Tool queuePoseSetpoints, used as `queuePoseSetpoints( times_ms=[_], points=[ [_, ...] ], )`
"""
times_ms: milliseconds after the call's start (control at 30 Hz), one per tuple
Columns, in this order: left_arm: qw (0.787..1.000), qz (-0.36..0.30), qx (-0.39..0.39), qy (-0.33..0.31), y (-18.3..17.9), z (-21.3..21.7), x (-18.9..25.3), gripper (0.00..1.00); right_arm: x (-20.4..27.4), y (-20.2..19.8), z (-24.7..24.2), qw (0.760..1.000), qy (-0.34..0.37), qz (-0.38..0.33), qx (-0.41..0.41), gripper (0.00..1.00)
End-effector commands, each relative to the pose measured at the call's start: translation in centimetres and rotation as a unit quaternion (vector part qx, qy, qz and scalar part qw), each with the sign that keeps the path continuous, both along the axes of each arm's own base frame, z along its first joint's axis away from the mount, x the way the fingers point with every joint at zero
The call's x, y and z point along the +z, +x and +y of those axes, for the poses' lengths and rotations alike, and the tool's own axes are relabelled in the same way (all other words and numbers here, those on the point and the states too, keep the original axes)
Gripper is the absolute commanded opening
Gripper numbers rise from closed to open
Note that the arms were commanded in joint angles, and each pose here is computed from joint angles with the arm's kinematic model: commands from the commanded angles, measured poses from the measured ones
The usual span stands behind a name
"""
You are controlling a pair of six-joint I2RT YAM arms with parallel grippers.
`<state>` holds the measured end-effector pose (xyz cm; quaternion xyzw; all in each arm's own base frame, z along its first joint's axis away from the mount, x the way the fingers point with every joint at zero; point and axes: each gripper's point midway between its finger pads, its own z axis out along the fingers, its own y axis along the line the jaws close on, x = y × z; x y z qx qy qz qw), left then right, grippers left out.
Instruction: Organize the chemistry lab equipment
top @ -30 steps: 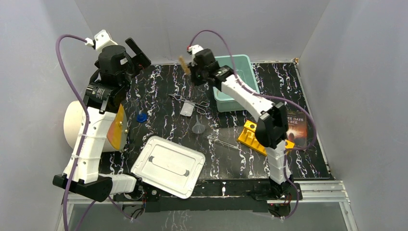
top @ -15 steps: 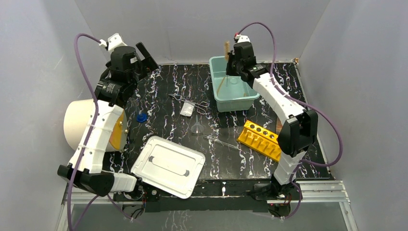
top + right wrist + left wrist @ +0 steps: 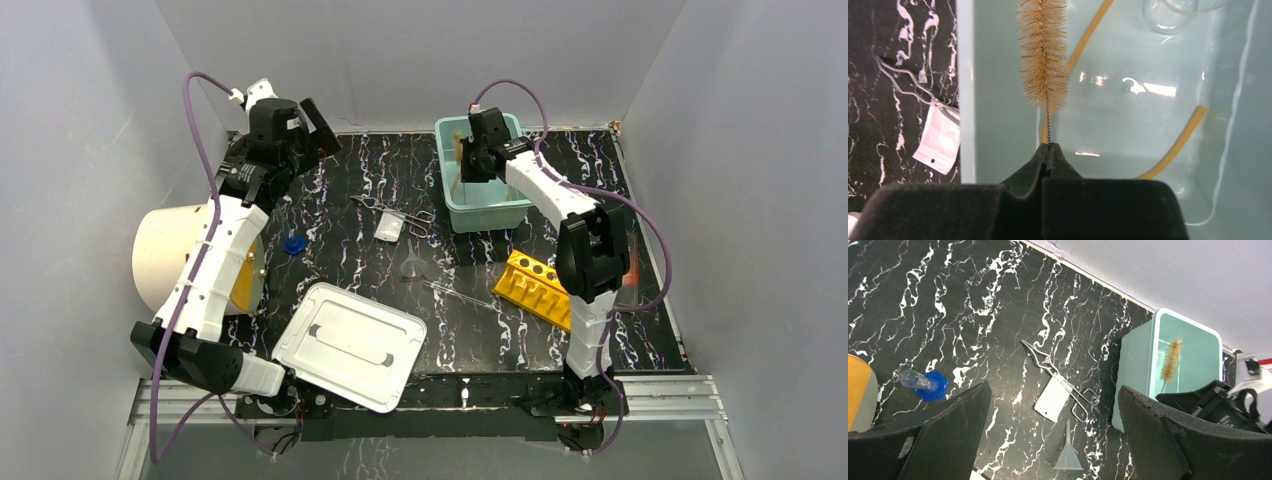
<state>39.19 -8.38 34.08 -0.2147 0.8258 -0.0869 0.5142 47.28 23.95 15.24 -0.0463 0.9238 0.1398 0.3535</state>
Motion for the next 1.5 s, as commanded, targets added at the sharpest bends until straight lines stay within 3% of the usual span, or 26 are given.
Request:
queuePoseSetpoints(
  times_ms=[0,300,400,533,667,967,1100,1200,1467],
  points=[
    [1.0,0.011,-0.007,-0.016,-0.4,-0.4,0.0,0.98,0.4,0.7,1.3,1.0,0.023,-0.002,0.02,0.0],
    [1.0,0.006,-0.011,-0.016,0.2,-0.6,0.3,0.98,-3.9,1.6,2.6,0.998,0.015,0.042,0.046,0.03],
    [1.0,0.009,-0.013,-0.016,0.2,-0.7,0.0,0.98,-4.2,1.8,2.7,0.998,0.018,0.042,0.045,0.11],
    [1.0,0.01,-0.013,-0.014,0.4,-0.8,-0.1,0.98,-2.8,2.0,2.5,0.999,0.015,0.036,0.036,0.28],
    [1.0,0.01,-0.015,-0.023,0.7,-1.1,-0.2,0.98,-0.2,1.9,2.3,0.999,0.022,0.018,0.034,0.38],
    [0.999,0.032,-0.028,-0.031,0.8,-1.8,-2.0,0.98,5.4,-0.1,2.3,0.996,0.065,-0.032,0.046,0.42],
    [0.997,0.067,-0.033,-0.034,0.6,-2.2,-5.0,0.98,7.2,-1.0,1.7,0.996,0.069,-0.049,0.043,0.47],
    [0.99,0.13,-0.035,-0.039,0.1,-2.8,-9.3,0.98,8.6,-1.6,1.6,0.994,0.072,-0.062,0.056,0.49],
    [0.955,0.26,-0.108,-0.09,0.2,-7.3,-17.8,0.76,10.1,-3.9,2.4,0.988,0.108,-0.066,0.094,0.49]
  ],
)
